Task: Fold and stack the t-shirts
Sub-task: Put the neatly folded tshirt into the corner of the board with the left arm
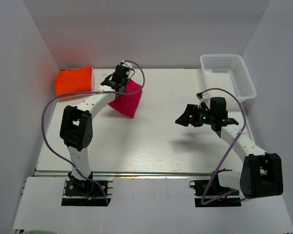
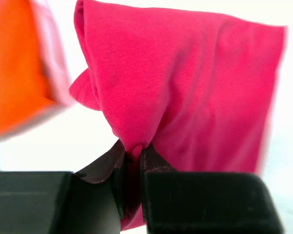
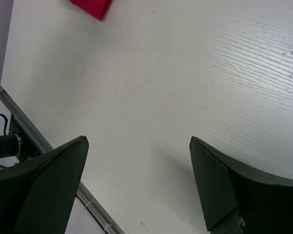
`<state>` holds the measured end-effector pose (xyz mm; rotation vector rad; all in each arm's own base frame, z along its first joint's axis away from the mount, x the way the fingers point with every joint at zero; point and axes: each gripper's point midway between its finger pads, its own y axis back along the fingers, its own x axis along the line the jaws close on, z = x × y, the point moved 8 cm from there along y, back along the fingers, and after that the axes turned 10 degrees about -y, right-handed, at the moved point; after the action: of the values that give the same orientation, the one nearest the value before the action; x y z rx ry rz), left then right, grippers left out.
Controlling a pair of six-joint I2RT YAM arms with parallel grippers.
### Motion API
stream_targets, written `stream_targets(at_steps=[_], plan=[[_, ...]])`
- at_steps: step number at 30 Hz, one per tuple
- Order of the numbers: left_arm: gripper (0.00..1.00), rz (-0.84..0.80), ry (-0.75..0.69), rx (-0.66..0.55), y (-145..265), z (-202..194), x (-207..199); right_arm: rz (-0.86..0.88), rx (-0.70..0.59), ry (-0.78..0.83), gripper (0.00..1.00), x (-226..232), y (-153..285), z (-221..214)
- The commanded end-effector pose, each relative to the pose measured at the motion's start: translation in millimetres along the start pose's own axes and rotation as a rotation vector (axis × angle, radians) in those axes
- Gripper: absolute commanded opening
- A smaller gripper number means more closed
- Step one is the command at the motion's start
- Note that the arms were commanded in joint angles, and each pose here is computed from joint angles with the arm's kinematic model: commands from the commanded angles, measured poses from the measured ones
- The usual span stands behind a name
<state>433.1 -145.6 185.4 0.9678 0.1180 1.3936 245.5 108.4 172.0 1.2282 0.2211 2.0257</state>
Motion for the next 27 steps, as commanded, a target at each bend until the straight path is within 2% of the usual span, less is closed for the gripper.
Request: stream_targets(at_steps=[1,6,14,17,27], plan=[[0.0,0.141,-0.027,-0.134,28,26,61,-0.005,-0.043,0.042,0.9,3,4,7],[0.0,0.193,-0.046,-0.199,30,36,103,-0.017,-0.06,0.046,0.9,6,5,13],[0.0,0.278,-0.062,-0.202,1,54,165,-0.029,-0.081,0.039,0.9,10,5,24],[0.0,0.267,-0.064,-0.221,-4,62,175,-0.024,-0.073,0.026,0.9,9,1,27],[0.0,0.361,-0.045,-0.206,-18,49,234,0.006,-0.064,0.006,0.9,12,-7,39]])
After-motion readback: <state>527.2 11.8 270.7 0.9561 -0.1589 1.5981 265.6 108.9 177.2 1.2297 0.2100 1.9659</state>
